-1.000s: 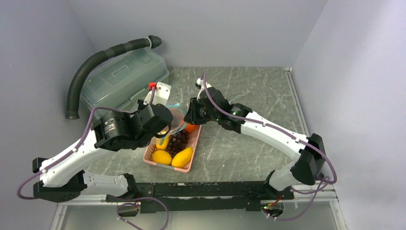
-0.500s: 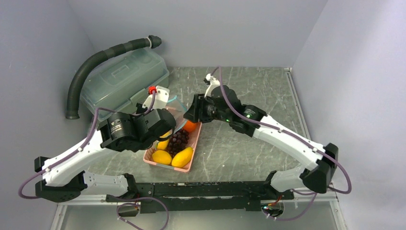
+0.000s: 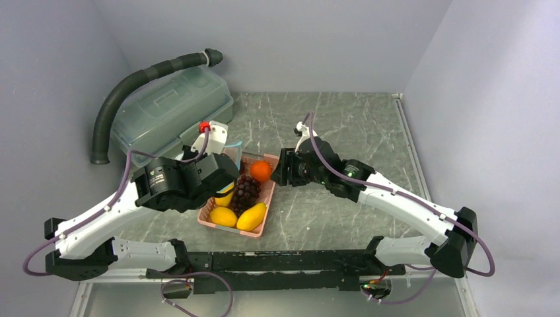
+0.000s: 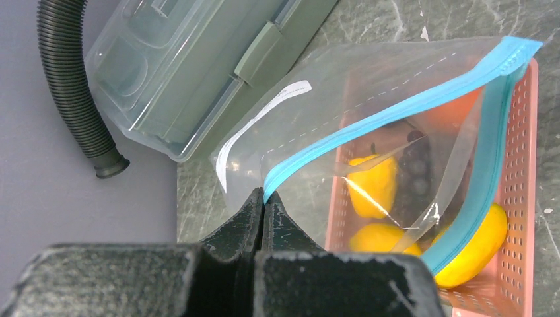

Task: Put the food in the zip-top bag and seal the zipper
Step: Open the zipper of the food storage bag, then pick up the bin at the center of the board.

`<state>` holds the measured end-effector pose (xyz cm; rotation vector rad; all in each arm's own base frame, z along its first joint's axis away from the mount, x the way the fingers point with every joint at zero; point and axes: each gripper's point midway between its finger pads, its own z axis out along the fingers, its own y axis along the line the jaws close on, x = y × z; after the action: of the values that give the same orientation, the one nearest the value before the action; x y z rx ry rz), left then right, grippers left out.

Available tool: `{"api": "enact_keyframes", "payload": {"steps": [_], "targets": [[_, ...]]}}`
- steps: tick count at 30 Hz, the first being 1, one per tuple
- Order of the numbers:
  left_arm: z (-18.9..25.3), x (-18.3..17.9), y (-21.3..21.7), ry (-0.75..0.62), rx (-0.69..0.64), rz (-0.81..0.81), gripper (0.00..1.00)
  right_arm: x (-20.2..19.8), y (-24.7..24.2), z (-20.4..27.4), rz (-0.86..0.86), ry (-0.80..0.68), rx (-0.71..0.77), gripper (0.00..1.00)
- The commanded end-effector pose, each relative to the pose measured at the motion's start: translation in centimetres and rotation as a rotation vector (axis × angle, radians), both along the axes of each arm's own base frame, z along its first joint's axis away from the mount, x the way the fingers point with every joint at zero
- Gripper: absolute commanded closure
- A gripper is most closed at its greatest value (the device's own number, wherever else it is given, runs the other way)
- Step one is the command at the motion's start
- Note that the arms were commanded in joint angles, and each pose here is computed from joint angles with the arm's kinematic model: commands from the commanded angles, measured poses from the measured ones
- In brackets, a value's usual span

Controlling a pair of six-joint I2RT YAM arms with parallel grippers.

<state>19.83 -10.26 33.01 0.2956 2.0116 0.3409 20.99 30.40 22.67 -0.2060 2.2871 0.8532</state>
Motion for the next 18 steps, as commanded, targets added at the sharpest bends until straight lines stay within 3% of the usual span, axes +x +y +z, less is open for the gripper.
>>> {"api": "enact_keyframes", "payload": {"steps": [1, 18], "targets": [[1.4, -0.1, 1.5, -0.058, -0.022, 0.045, 1.0, 0.1, -0.1, 0.4, -0.024, -0.01, 0.023, 0.44], [1.9, -0.8, 4.0, -0.089, -0.042, 0.134, 1.0, 1.3, 1.9, -8.5, -0.09, 0.104, -0.236, 0.42]]}}
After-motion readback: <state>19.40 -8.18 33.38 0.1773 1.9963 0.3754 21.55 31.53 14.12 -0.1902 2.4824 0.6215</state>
